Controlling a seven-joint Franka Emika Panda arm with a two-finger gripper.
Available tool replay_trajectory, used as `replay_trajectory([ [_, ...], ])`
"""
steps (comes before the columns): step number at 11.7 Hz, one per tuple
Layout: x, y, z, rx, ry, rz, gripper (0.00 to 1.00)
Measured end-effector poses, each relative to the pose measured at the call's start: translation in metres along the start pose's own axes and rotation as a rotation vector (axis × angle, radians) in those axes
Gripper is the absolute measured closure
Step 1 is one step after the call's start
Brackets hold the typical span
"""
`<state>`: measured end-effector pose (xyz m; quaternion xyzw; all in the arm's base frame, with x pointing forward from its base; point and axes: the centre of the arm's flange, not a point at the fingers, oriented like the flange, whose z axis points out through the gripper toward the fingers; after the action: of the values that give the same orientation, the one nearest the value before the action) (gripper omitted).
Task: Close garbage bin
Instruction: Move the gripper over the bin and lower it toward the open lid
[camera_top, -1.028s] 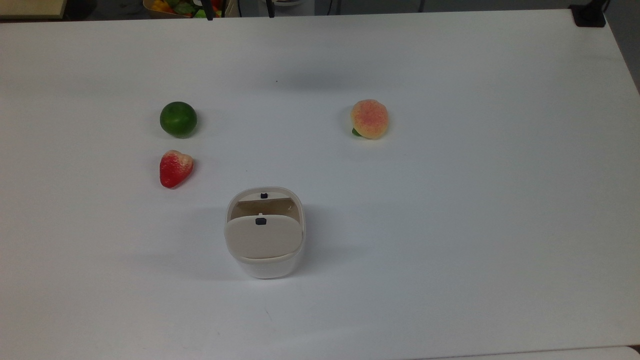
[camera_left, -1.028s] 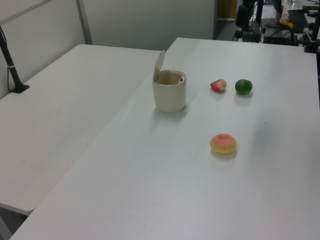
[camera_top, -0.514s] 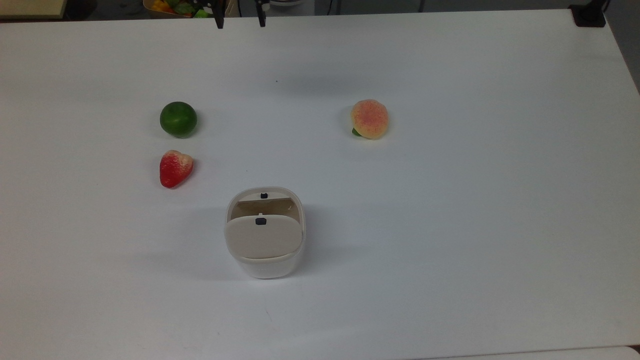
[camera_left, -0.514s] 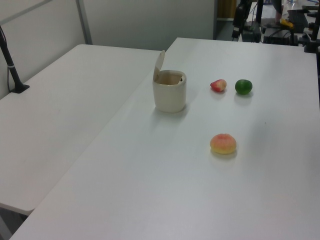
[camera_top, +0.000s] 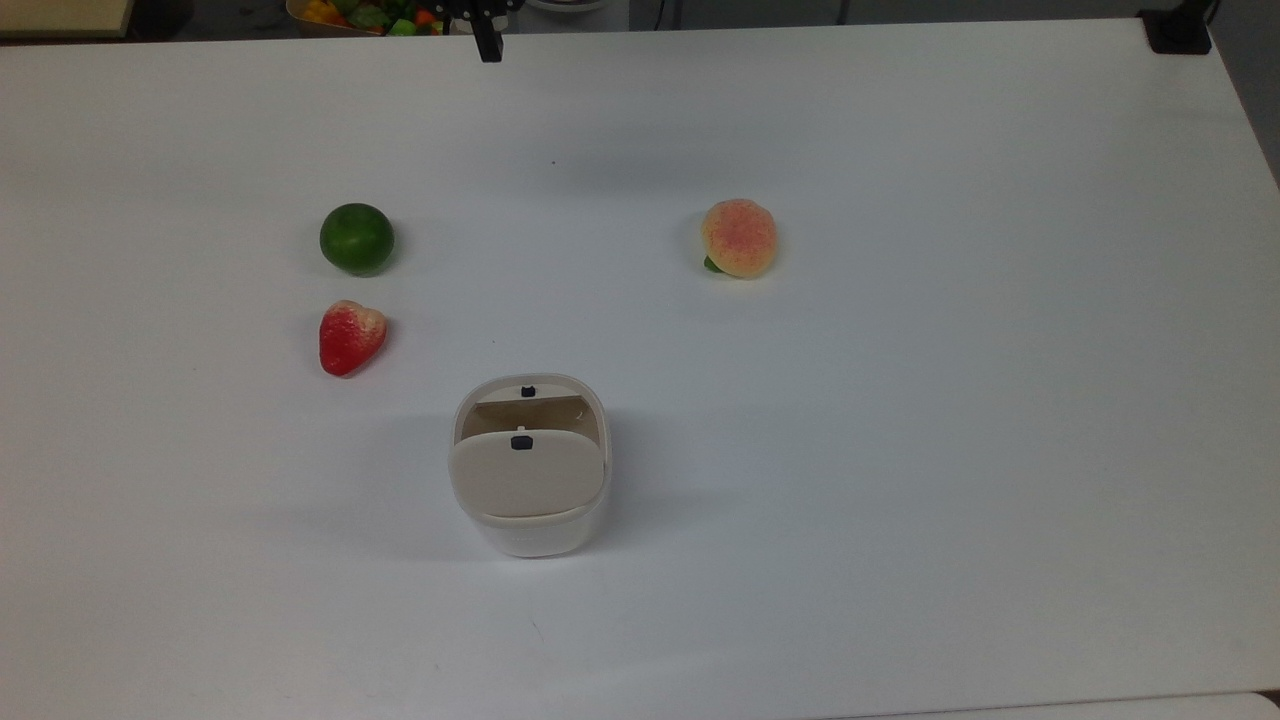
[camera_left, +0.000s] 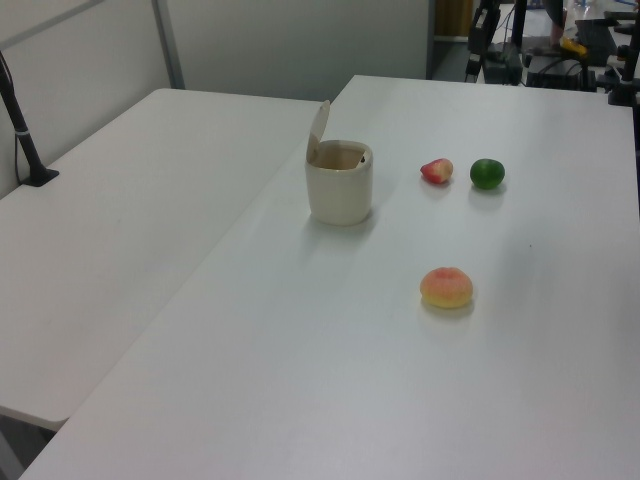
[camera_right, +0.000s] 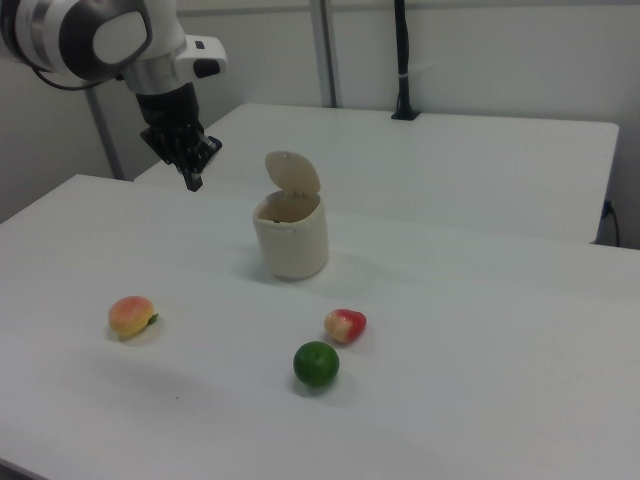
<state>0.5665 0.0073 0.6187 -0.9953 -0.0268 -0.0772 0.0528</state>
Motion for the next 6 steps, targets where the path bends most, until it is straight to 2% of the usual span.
replay_trajectory([
  [2,0.002,-0.001,0.005,0.009,-0.005,0.003,0.99],
  [3,0.008,0.0,0.008,0.013,0.025,0.006,0.99],
  [6,0.037,0.001,0.019,0.03,0.185,0.026,0.99],
])
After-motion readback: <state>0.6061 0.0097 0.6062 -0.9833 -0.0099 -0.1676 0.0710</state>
